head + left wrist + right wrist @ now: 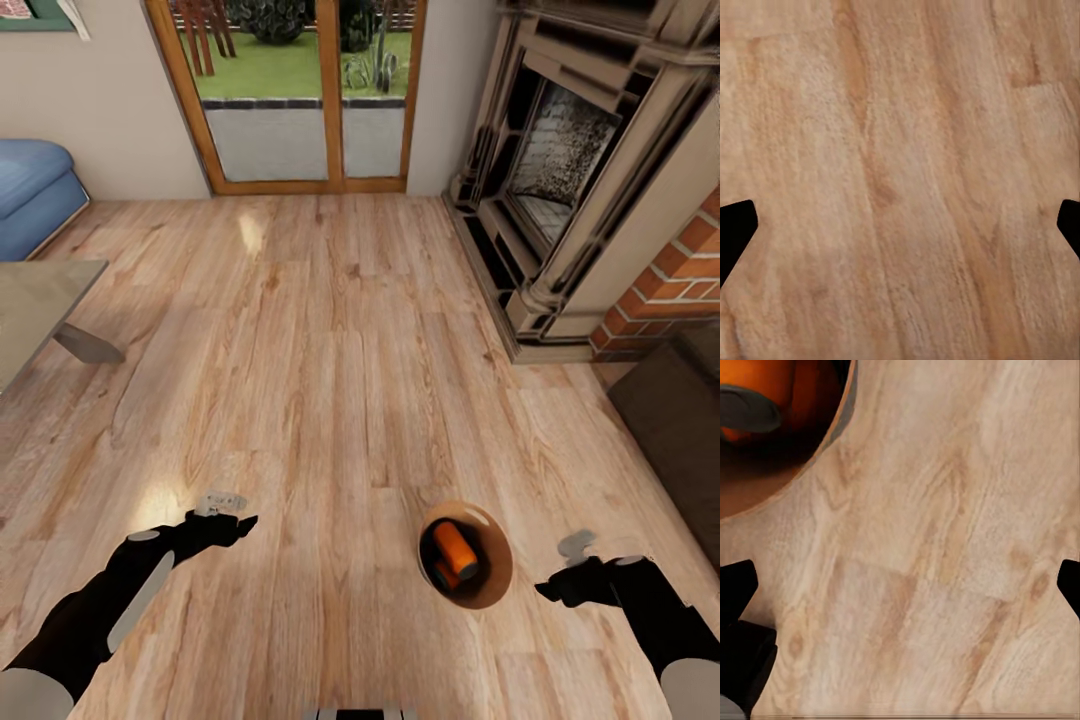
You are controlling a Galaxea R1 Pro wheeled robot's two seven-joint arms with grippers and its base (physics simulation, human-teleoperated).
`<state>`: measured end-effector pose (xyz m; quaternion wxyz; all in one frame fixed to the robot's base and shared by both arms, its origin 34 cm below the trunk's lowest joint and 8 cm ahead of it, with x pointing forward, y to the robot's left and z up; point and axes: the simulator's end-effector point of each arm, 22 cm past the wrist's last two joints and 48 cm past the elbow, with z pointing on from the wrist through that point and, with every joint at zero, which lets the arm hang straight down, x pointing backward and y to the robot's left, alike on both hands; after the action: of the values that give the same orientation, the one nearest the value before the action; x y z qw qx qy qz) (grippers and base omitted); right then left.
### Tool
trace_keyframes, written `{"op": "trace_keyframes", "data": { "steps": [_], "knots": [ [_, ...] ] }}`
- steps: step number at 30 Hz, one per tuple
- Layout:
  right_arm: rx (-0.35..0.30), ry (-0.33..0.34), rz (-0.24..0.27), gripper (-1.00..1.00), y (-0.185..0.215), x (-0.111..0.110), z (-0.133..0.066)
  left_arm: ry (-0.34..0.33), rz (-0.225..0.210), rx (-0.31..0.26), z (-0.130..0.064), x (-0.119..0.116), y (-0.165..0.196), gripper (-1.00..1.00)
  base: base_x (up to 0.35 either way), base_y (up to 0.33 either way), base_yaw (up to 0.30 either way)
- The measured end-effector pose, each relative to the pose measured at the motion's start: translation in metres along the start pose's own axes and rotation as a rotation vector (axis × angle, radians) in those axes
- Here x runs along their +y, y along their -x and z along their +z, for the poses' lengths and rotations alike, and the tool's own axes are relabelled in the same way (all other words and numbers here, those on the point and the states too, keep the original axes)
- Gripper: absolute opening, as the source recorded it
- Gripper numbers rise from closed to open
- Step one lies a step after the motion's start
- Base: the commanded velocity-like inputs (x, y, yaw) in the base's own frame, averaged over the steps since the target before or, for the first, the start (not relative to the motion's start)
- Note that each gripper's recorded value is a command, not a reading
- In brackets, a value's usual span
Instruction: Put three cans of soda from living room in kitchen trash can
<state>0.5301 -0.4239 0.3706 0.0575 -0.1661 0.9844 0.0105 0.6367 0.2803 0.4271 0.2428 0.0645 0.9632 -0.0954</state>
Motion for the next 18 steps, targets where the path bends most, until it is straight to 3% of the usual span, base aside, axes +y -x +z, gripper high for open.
{"op": "trace_keyframes", "data": {
  "steps": [5, 8, 11, 14, 18],
  "knots": [
    [-0.003, 0.010, -0.020, 1.00, -0.033, 0.009, -0.004, 0.061, -0.035, 0.085, 0.002, 0.026, -0.047, 1.00, 0.000, 0.000, 0.000],
    [-0.029, 0.007, 0.007, 1.00, -0.050, 0.007, -0.010, 0.099, -0.102, 0.249, 0.004, 0.035, -0.128, 1.00, 0.000, 0.000, 0.000],
    [-0.049, 0.006, 0.016, 1.00, -0.057, 0.006, -0.016, 0.108, -0.140, 0.334, -0.002, 0.029, -0.172, 1.00, 0.000, 0.000, 0.000],
    [-0.052, 0.018, 0.019, 1.00, -0.071, 0.011, -0.019, 0.129, -0.163, 0.383, -0.011, 0.030, -0.211, 1.00, 0.000, 0.000, 0.000],
    [-0.005, 0.062, 0.056, 1.00, -0.106, 0.032, -0.016, 0.175, -0.169, 0.376, -0.026, 0.042, -0.245, 1.00, 0.000, 0.000, 0.000]
  ]
}}
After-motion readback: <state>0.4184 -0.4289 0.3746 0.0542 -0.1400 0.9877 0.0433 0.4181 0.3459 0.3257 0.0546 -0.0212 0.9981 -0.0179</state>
